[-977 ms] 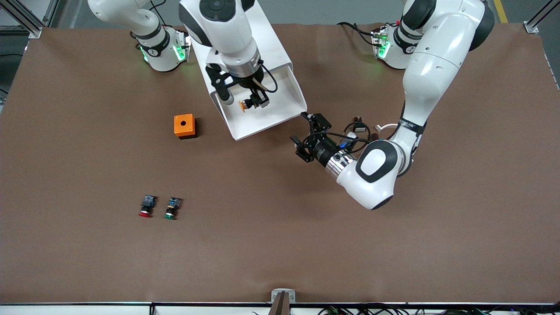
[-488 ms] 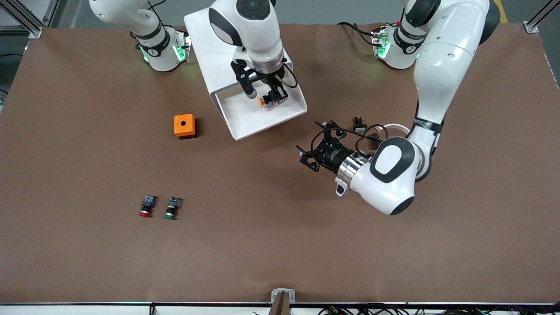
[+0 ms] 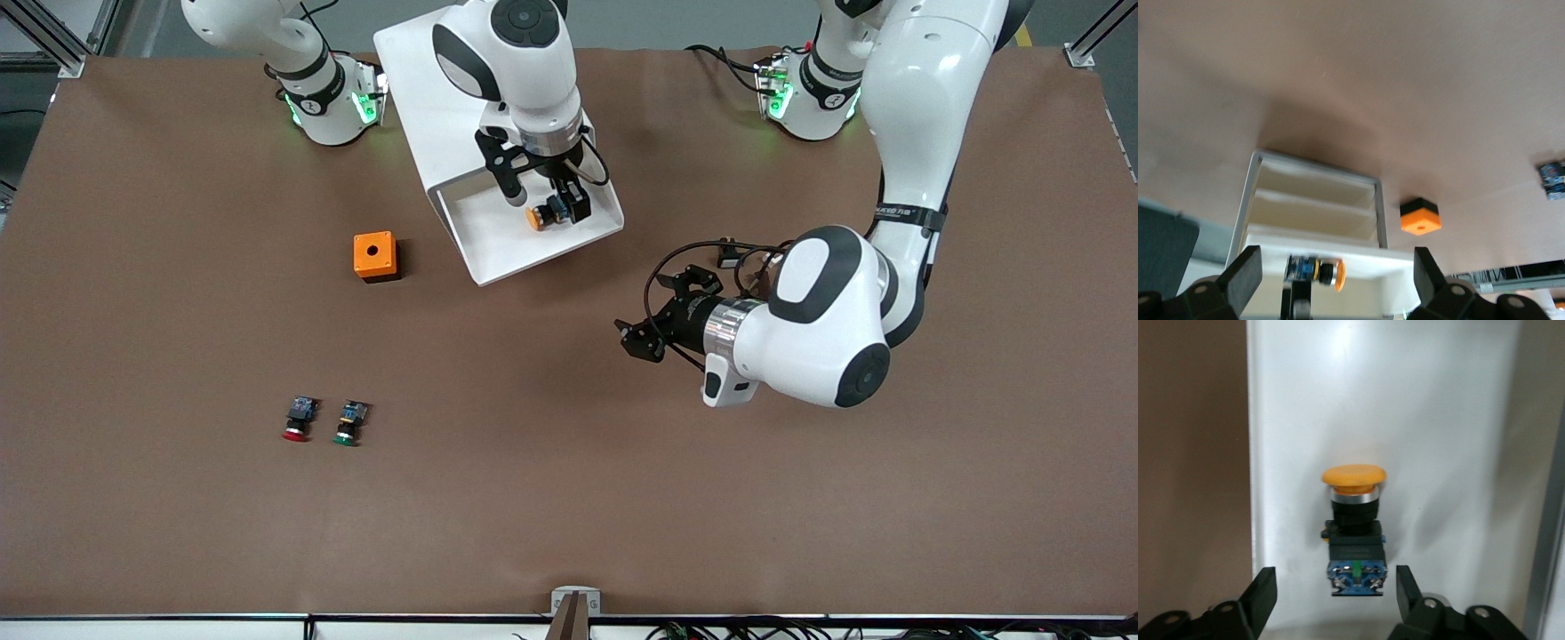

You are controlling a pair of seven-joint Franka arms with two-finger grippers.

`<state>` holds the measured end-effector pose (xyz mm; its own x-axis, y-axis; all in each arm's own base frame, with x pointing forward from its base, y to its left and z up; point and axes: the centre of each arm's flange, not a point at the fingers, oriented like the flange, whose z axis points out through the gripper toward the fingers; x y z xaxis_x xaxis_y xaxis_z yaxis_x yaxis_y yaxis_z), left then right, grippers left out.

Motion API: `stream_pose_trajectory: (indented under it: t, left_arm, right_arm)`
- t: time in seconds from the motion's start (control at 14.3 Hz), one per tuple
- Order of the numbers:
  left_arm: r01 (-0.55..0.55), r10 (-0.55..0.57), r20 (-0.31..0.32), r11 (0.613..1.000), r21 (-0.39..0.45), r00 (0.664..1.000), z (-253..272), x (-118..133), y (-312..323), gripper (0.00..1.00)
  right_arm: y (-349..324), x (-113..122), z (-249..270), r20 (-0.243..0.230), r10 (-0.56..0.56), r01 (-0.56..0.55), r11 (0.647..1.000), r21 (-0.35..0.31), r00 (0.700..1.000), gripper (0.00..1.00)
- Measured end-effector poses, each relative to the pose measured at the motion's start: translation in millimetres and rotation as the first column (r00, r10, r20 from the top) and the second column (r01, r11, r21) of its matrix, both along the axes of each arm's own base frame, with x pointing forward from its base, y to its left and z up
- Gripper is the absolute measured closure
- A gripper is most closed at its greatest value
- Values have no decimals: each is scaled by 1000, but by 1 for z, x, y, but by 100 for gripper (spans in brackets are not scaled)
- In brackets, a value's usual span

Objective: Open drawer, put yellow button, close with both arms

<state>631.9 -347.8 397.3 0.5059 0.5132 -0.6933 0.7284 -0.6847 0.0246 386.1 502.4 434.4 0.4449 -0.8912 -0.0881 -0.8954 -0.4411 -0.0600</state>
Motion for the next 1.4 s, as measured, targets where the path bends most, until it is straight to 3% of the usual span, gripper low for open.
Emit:
stream_pose_trajectory:
  t: [0.14,0.28,0.42,0.63,0.84,1.05,1.26,1.33,1.4]
  left_arm:
    - [28,-28,63,1000,12,998,7,-1,-4,0]
    - [43,-48,120,998,44,992,7,-1,-11,0]
    - [55,-75,204,993,101,976,6,0,-21,0]
    - [72,-140,348,977,201,927,6,-2,-42,0]
    - [134,-261,426,943,304,866,8,-21,-76,0]
    - [170,-356,450,900,402,819,10,-54,-115,0]
    - [174,-401,458,870,461,794,7,-81,-144,0]
    - [184,-421,459,860,476,782,5,-89,-152,0]
    - [197,-440,458,851,487,772,3,-96,-160,0]
  right_arm:
    - [-14,19,17,-6,69,-69,997,-27,998,0]
    - [-43,48,40,-43,192,-194,979,-65,981,0]
    - [-91,86,63,-90,323,-330,941,-81,942,0]
    - [-180,137,85,-118,499,-507,860,-57,859,0]
    - [-281,175,103,-104,650,-655,755,-20,753,0]
    - [-375,195,112,-85,759,-761,648,13,645,0]
    - [-441,202,111,-84,842,-843,537,35,533,0]
    - [-455,203,112,-92,861,-862,505,38,500,0]
    - [-465,202,114,-98,868,-870,491,40,486,0]
